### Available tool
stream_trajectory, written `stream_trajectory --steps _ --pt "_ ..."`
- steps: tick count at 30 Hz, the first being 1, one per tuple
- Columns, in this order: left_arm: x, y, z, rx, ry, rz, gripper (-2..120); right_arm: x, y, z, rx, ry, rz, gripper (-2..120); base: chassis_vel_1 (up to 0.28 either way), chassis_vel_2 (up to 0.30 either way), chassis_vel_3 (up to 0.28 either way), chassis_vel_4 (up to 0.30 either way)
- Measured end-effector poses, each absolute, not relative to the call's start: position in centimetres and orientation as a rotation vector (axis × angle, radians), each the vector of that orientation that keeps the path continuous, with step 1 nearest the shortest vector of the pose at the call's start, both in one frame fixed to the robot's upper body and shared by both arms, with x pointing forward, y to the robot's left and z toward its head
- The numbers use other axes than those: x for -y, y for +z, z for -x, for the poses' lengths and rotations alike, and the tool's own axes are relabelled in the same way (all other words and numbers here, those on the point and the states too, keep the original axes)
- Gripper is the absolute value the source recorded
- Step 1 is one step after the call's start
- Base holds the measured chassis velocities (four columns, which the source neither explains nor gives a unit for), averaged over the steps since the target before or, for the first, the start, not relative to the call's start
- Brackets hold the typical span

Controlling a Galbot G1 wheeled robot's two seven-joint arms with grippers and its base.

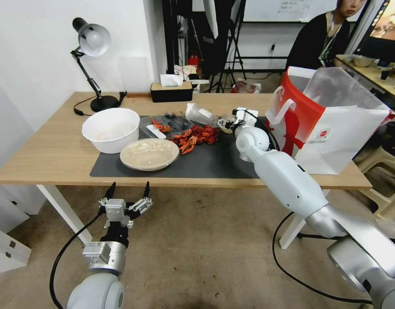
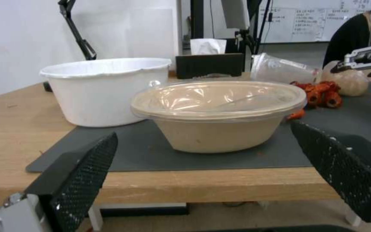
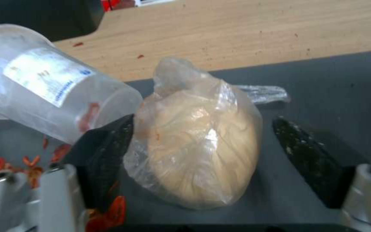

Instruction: Pick up the trash from the table and place it into the takeout bag.

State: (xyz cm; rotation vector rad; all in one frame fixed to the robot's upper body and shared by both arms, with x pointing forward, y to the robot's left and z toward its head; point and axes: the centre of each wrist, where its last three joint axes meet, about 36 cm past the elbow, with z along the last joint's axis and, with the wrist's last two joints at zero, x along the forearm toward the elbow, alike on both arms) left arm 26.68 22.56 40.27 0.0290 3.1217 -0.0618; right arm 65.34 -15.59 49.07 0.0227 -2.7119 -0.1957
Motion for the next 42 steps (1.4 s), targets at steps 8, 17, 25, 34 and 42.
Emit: stream_trajectory --steps 8,17,25,34,42 --pt "-22.6 40.2 -26.6 -3.119 -0.058 -0.025 100 15.1 48.6 -65.7 2.687 -0.19 -0.006 52 0.0 0.0 0.0 0.0" --pt "-22.6 40.0 -26.6 -3.118 -0.059 -0.022 100 15.2 48.4 -65.2 2.678 -0.198 0.009 19 0.0 0.0 0.0 0.0" --pt "-22.5 40.0 -26.6 -3.117 -0.063 -0.024 100 15.8 50.3 -63.5 2.796 -0.297 -0.078 2 0.0 0.0 0.0 0.0" --pt "-22.3 39.9 -26.6 -3.117 -0.064 -0.03 100 18.5 55.2 -60.3 3.106 -0.342 -0.389 2 0.0 0.0 0.0 0.0" --pt "-22.0 39.9 -26.7 -3.118 -0.067 -0.035 100 23.9 64.3 -56.4 3.326 -0.024 -0.215 2 0.0 0.0 0.0 0.0"
